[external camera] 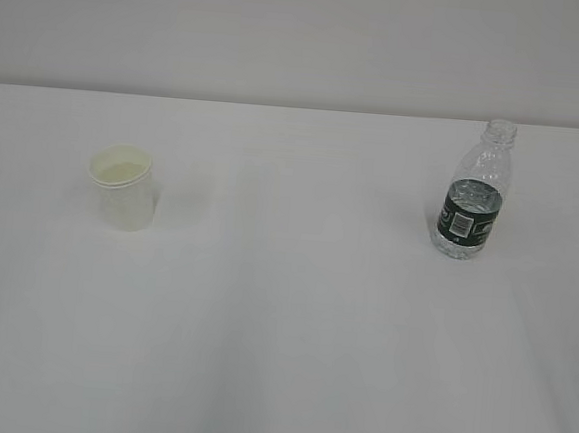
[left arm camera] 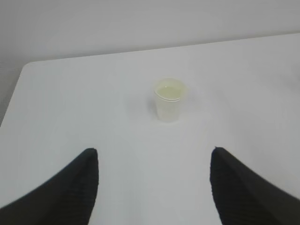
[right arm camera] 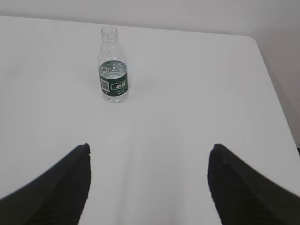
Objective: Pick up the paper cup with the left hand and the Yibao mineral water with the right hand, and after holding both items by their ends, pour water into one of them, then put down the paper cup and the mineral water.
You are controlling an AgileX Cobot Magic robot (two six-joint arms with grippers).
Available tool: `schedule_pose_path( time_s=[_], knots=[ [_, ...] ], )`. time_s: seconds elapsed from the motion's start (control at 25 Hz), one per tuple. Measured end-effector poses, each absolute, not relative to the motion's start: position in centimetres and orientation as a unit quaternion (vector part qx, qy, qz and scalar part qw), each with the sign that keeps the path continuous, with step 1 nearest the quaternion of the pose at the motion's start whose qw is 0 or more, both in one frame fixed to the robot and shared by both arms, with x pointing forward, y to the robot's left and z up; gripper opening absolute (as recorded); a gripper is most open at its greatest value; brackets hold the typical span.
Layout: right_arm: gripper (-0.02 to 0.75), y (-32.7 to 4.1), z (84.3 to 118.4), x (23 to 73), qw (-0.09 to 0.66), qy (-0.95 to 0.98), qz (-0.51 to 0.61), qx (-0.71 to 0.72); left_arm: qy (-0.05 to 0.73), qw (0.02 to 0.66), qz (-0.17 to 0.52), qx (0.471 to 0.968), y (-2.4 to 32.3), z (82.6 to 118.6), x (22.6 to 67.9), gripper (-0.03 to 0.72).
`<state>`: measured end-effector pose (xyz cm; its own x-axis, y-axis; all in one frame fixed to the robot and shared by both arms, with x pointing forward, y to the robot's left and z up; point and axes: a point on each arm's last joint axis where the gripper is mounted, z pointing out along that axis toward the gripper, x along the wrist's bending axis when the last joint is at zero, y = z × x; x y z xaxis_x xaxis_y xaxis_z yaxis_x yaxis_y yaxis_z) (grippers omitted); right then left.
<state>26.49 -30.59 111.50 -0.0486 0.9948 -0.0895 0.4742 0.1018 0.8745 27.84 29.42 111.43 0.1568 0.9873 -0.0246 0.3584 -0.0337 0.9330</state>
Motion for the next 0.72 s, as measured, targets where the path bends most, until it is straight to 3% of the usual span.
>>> schedule_pose_path(
  time_s=[0.72],
  knots=[
    [0.588, -30.4, 110.7, 26.0, 0.345, 0.664, 0.318, 0.582, 0.556, 0.412, 0.306, 0.654, 29.0, 110.4, 27.3, 0.461]
  ],
)
